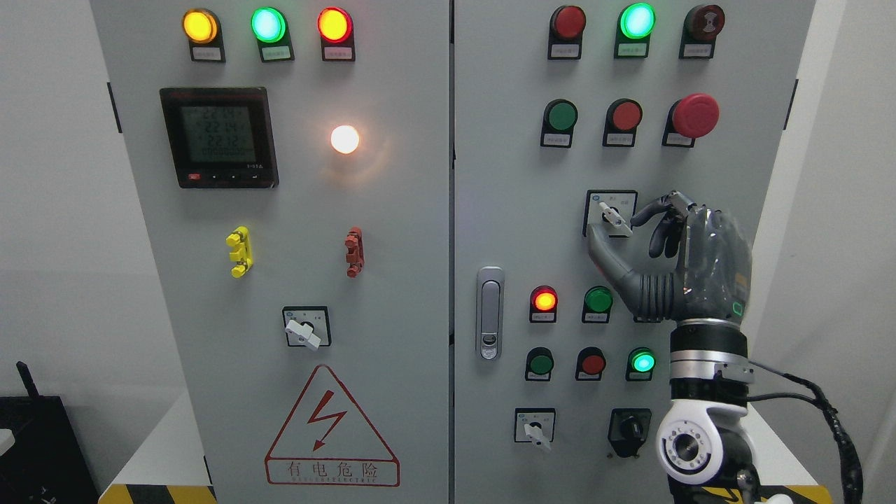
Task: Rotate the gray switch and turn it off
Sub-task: 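Pinch the rotary switch knob between right thumb and fingers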
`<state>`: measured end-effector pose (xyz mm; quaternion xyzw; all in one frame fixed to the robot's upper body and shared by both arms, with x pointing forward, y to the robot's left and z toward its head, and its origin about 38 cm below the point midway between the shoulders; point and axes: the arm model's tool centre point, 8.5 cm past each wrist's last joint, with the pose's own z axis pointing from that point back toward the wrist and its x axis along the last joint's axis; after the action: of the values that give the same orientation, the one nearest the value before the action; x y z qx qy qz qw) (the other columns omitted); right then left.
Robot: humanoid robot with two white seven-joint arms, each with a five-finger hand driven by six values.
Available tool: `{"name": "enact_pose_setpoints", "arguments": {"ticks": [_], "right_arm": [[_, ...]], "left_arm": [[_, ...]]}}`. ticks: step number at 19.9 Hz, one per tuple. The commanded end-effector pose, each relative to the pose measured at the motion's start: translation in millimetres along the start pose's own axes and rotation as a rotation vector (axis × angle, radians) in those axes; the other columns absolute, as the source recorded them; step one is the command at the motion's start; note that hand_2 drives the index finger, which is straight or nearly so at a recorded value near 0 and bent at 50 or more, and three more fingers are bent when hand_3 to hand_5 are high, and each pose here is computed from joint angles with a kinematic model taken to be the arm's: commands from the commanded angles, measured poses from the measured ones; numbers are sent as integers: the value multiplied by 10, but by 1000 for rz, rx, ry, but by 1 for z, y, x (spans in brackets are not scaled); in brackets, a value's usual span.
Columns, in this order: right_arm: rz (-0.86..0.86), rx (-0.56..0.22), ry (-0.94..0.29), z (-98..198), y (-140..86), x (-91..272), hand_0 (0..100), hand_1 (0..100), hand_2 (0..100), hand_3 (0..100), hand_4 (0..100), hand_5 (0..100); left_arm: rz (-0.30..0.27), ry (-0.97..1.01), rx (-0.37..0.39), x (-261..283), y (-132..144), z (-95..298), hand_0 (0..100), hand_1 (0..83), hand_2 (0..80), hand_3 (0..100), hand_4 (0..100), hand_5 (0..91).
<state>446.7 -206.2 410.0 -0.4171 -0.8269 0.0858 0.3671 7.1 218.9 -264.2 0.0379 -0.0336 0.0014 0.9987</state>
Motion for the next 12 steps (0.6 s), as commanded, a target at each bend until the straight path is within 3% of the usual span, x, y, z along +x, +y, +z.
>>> {"name": "enact_pose_setpoints", "arguments": {"ticks": [1,12], "right_arm": [[1,6,0,-1,2,1,63,449,610,951,982,1000],[6,11,4,-2,4,-1,66,448,623,960,983,1000]], "left_arm": [[29,-32,1,15,0,-1,120,389,0,0,0,0],[28,-33,1,15,0,-1,120,389,0,0,0,0]]}}
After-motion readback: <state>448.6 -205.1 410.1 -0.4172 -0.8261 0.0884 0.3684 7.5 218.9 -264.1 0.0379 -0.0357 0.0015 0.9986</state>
